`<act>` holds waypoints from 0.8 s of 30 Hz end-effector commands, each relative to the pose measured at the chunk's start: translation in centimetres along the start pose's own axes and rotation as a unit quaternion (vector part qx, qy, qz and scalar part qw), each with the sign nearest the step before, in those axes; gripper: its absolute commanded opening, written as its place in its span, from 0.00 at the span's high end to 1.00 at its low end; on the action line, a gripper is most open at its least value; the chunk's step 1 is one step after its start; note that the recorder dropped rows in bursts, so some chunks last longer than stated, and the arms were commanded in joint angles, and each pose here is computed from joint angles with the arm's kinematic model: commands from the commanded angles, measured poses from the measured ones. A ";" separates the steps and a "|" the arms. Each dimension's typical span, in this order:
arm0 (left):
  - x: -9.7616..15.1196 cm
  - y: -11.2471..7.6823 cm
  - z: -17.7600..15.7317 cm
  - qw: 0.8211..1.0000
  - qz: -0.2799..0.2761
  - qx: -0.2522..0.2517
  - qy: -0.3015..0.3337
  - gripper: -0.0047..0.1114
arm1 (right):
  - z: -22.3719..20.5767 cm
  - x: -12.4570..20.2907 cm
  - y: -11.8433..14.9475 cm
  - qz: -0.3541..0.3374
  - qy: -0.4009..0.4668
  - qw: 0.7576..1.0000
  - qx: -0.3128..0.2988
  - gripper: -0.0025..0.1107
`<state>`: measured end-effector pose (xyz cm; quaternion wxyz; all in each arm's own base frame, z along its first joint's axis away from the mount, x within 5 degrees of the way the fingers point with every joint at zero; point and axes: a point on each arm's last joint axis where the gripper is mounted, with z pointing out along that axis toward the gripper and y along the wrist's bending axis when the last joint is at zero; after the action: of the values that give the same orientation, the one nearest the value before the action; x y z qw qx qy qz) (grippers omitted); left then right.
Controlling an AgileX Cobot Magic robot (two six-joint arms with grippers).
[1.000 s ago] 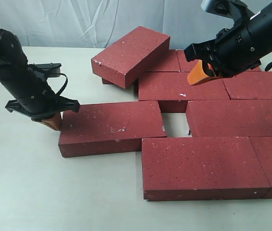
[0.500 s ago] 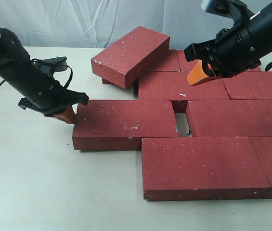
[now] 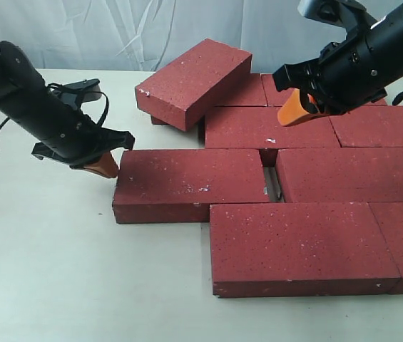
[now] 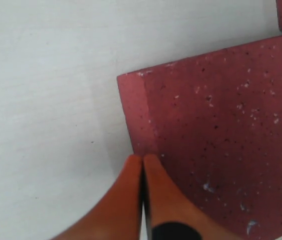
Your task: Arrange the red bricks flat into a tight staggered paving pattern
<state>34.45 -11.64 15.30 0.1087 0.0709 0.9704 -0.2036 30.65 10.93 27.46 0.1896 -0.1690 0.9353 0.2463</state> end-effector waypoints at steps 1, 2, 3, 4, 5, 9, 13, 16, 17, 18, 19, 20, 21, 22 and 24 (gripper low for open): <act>0.0 0.1 0.3 1.000 0.015 -0.010 0.004 0.96 | -0.4 -0.2 0.1 -0.005 -0.009 1.000 0.001 0.98; 0.1 0.3 0.3 1.000 0.022 -0.020 0.006 0.96 | -0.4 -0.2 0.1 -0.005 -0.009 1.000 0.001 0.98; 0.1 0.4 0.2 0.999 0.020 -0.029 0.009 0.96 | -0.4 -0.2 0.1 -0.005 -0.009 1.000 0.001 0.98; 0.2 0.8 0.2 0.999 0.017 -0.046 0.011 0.96 | -0.4 -0.2 0.1 -0.005 -0.009 1.000 0.001 0.98; 0.1 1.1 0.2 0.998 0.012 -0.062 0.010 0.96 | -0.4 -0.2 0.1 -0.005 -0.009 1.000 0.001 0.98; 0.1 1.7 0.1 0.996 0.002 -0.093 0.006 0.96 | -0.4 -0.2 0.1 -0.005 -0.009 1.000 0.001 0.98; 0.1 0.6 0.4 0.998 -0.022 -0.064 0.002 0.96 | -0.4 -0.2 0.1 -0.005 -0.010 1.000 0.002 0.98; 0.5 -1.1 0.9 0.999 0.001 -0.042 0.012 0.96 | -0.4 -0.2 0.1 -0.005 -0.010 1.000 0.002 0.98; 0.7 -1.7 1.1 0.999 0.008 -0.040 0.014 0.96 | -0.4 -0.2 0.1 -0.005 -0.010 1.000 0.002 0.98; 0.8 -2.2 1.3 0.999 0.016 -0.038 0.017 0.96 | -0.4 -0.2 0.1 -0.005 -0.010 1.000 0.002 0.98; 0.9 -2.6 1.4 0.999 0.021 -0.036 0.019 0.96 | -0.4 -0.2 0.1 -0.005 -0.010 1.000 0.002 0.98; 1.1 -2.9 1.5 0.999 0.025 -0.035 0.021 0.96 | -0.4 -0.2 0.1 -0.005 -0.010 1.000 0.002 0.98; 1.2 -3.2 1.6 0.999 0.031 -0.035 0.022 0.96 | -0.4 -0.2 0.1 -0.005 -0.010 1.000 0.002 0.98; 1.2 -3.1 1.6 0.999 0.033 -0.037 0.023 0.96 | -0.4 -0.2 0.1 -0.005 -0.010 1.000 0.002 0.98; 1.1 -2.9 1.6 0.998 0.044 -0.046 0.022 0.96 | -0.4 -0.2 0.1 -0.005 -0.009 1.000 0.001 0.98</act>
<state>33.26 -14.41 14.89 0.1023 0.1035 0.9774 -0.1532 30.65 10.93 27.46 0.1896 -0.1690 0.9353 0.2463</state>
